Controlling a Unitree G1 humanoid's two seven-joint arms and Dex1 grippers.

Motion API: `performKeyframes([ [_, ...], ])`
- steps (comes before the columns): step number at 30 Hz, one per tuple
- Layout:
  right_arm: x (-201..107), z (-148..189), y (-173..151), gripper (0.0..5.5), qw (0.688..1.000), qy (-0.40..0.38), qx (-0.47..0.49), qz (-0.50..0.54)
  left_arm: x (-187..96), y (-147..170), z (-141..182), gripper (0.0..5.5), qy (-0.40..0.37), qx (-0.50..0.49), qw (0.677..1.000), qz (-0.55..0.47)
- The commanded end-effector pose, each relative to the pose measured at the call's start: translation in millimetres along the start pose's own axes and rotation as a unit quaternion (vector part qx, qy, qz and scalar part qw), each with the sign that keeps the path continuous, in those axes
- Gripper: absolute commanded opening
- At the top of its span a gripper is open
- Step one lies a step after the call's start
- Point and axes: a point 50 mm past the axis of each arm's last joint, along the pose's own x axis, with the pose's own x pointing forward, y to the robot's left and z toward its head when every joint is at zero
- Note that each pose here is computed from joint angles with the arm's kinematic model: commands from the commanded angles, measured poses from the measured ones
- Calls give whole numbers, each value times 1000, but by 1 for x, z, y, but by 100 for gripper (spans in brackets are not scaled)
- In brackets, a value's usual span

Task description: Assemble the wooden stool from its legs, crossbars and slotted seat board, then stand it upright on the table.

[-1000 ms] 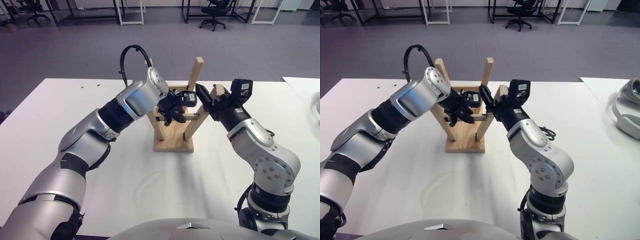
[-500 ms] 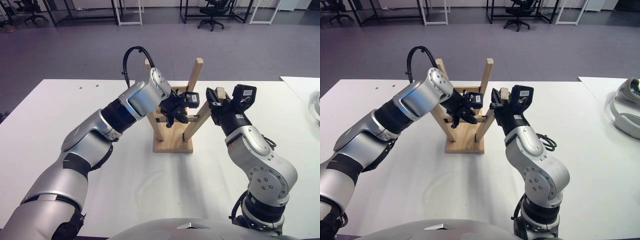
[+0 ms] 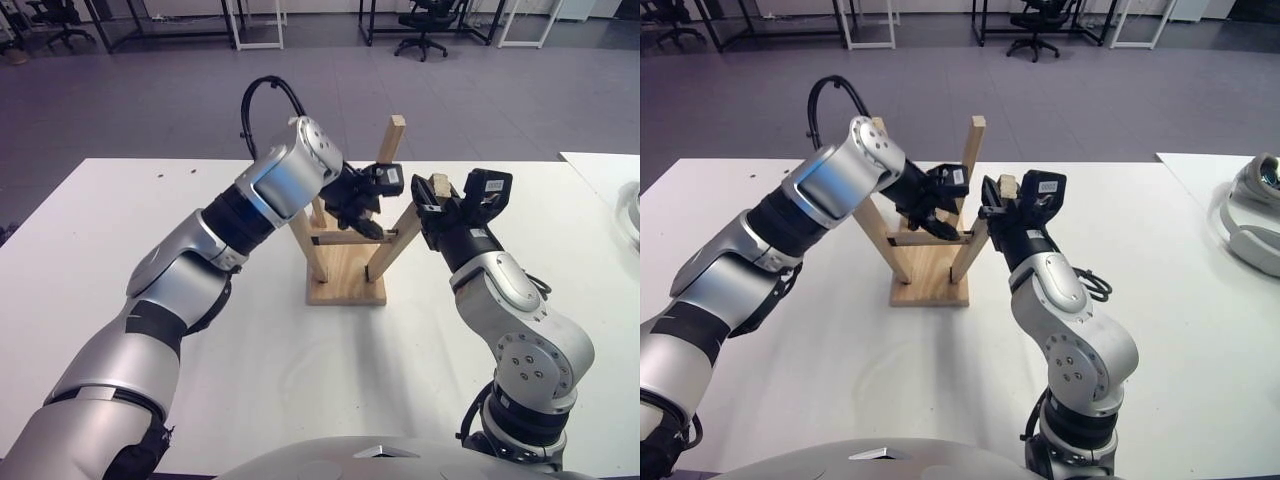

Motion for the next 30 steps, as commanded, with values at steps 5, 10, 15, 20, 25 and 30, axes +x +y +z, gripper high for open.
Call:
performKeyframes([
  [5, 0, -3, 1, 146, 1000, 4, 17, 18, -56, 6, 25, 332, -63, 22, 996, 66],
  [10, -2, 3, 0, 246, 999, -21, 24, 19, -92, 6, 9, 334, -114, 2, 982, 152],
  [15, -7, 17, -1, 335, 996, -75, 13, 36, -154, 10, -11, 334, -273, -93, 901, 325],
  [20, -17, 59, -15, 359, 977, -198, 50, 62, -157, -24, -82, 334, -355, -248, 739, 516],
  [25, -10, 58, -59, 359, 984, -169, 52, -18, -88, -70, -116, 334, -327, -366, 687, 535],
  [30, 0, 13, -70, 359, 998, -40, -6, -44, -73, -71, -115, 334, -345, -394, 661, 537],
])
